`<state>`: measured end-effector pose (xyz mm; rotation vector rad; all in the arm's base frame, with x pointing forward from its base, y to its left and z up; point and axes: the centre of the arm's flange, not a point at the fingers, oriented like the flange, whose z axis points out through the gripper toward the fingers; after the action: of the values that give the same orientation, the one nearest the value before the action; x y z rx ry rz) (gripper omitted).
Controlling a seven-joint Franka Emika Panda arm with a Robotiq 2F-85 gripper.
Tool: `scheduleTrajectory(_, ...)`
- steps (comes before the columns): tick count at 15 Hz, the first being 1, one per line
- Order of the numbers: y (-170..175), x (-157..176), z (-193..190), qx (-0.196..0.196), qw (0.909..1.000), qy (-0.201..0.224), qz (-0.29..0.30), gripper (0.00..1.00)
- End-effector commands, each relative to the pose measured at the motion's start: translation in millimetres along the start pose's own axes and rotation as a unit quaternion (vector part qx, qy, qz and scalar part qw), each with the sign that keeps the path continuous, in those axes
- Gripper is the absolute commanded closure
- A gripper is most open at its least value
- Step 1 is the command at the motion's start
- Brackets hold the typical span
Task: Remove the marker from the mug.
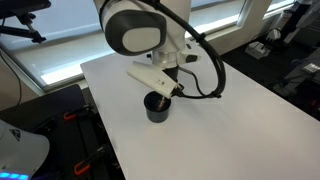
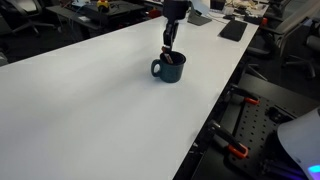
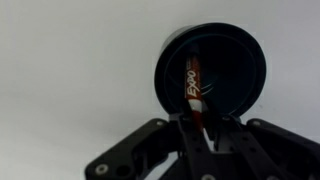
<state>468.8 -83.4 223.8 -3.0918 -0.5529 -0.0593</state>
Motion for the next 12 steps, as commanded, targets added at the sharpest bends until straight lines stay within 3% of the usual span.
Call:
scheduleTrajectory(1,-6,6,-24,-0.015,0.9998,0.002,0.015,0.96)
scheduleTrajectory(10,-16,19,-53,-0.026,0.999,-0.005,0.035,0.96)
scheduleTrajectory(11,-18,18,-56,-0.026,0.999,-0.007,0.036,0.58)
scheduleTrajectory(12,-19,18,-57,-0.027,0.9989,-0.009,0.038,0.56)
